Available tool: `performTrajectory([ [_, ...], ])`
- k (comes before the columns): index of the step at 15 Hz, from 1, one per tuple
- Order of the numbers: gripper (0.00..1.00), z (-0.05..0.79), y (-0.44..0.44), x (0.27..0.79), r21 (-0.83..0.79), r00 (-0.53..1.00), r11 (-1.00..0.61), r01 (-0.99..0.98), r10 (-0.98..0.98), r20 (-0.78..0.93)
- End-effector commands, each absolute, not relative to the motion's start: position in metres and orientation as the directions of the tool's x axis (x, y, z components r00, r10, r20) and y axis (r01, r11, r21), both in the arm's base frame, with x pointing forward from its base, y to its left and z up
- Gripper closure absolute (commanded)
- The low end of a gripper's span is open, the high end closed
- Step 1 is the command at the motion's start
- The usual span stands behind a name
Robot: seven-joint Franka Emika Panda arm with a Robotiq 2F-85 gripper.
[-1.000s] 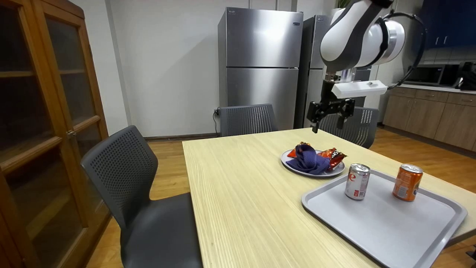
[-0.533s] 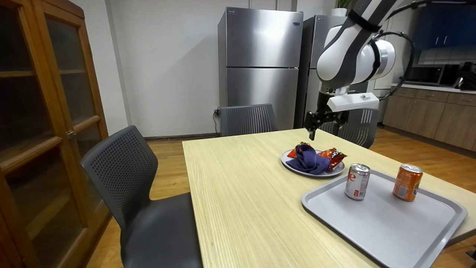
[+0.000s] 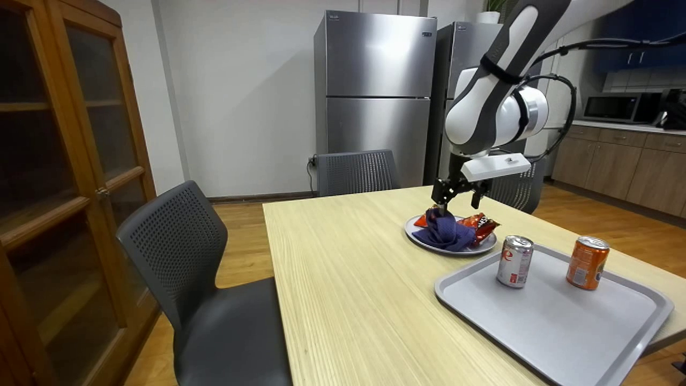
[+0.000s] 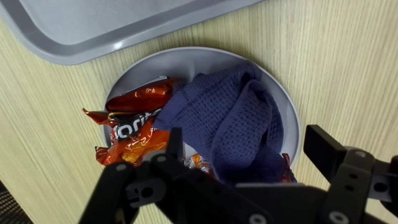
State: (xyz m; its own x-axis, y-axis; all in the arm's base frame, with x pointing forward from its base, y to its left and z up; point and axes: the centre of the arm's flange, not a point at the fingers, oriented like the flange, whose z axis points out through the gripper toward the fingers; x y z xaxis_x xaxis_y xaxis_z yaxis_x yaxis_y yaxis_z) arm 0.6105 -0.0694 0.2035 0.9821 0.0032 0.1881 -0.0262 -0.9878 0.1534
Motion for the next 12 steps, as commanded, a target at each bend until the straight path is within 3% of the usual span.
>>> performTrajectory([
  [1,0.0,0.184,-0.066,0.634,0.181,0.981,-0.983,-0.021,0.015,0.193],
  [12,0.0,0.148,-0.064,0.656,0.238,0.982,-0.971,0.015,0.059,0.18],
])
